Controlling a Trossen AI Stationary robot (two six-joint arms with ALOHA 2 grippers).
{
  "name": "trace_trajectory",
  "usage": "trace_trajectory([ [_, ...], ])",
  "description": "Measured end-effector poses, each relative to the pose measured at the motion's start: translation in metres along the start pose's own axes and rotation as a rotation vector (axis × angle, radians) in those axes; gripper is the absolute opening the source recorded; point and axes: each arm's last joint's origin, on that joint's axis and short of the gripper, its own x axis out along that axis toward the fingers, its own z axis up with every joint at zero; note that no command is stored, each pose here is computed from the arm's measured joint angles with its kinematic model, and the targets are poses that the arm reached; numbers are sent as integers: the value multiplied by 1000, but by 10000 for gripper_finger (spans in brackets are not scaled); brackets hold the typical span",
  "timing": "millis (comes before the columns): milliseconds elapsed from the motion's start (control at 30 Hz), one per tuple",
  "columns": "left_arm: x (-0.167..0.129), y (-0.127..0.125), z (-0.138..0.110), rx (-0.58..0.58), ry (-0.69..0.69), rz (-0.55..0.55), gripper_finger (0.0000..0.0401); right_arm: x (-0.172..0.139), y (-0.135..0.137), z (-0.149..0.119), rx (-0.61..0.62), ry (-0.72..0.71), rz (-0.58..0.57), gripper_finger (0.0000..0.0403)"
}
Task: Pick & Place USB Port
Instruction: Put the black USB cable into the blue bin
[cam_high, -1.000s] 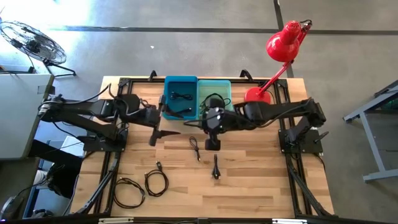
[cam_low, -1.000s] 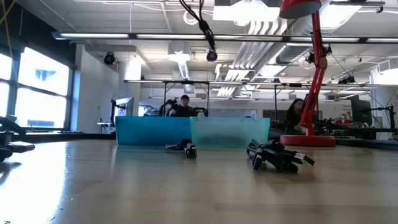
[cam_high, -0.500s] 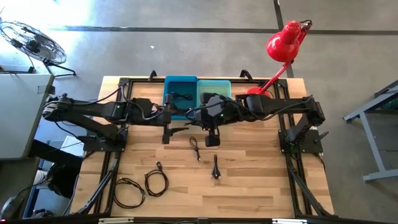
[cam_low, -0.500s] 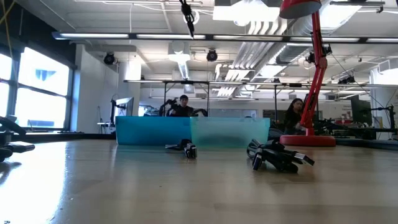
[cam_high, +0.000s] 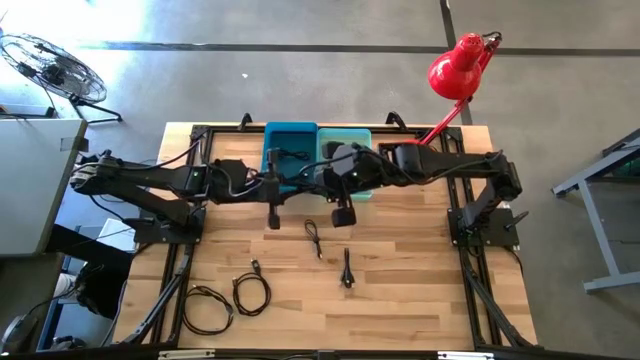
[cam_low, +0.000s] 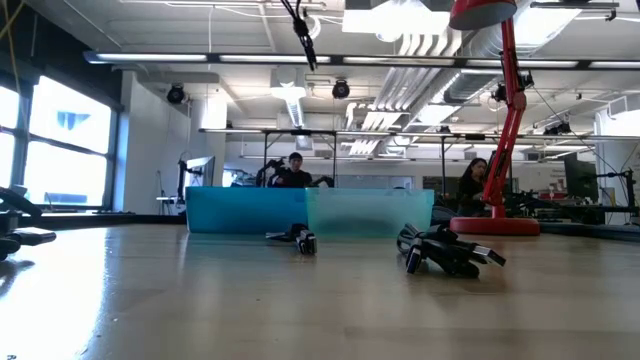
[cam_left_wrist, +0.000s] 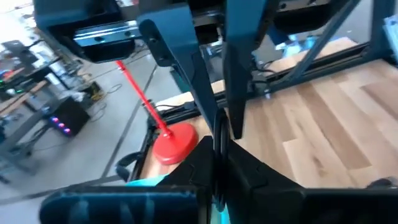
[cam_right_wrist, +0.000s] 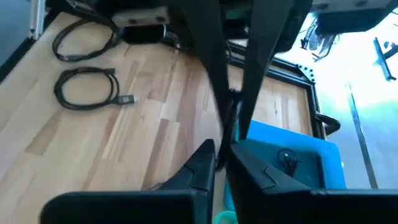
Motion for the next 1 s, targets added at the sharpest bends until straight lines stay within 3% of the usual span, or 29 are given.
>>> trace_trajectory([
  [267,-1,2,-2,-1,42,57,2,-6,0,0,-16,5,-16,114],
  [467,-8,8,-11,177,209,218,2,-36,-10,-2,-12,62,-287,196],
  [567,-10,17,-21,304,309,224,2,-55,-14,-8,-6,114,-399,226],
  [833,-7,60,-61,395,555,132,1,-92,-31,-18,79,128,-499,243],
  [1000,-7,96,-86,312,599,79,1,-100,-45,-26,138,145,-502,241],
])
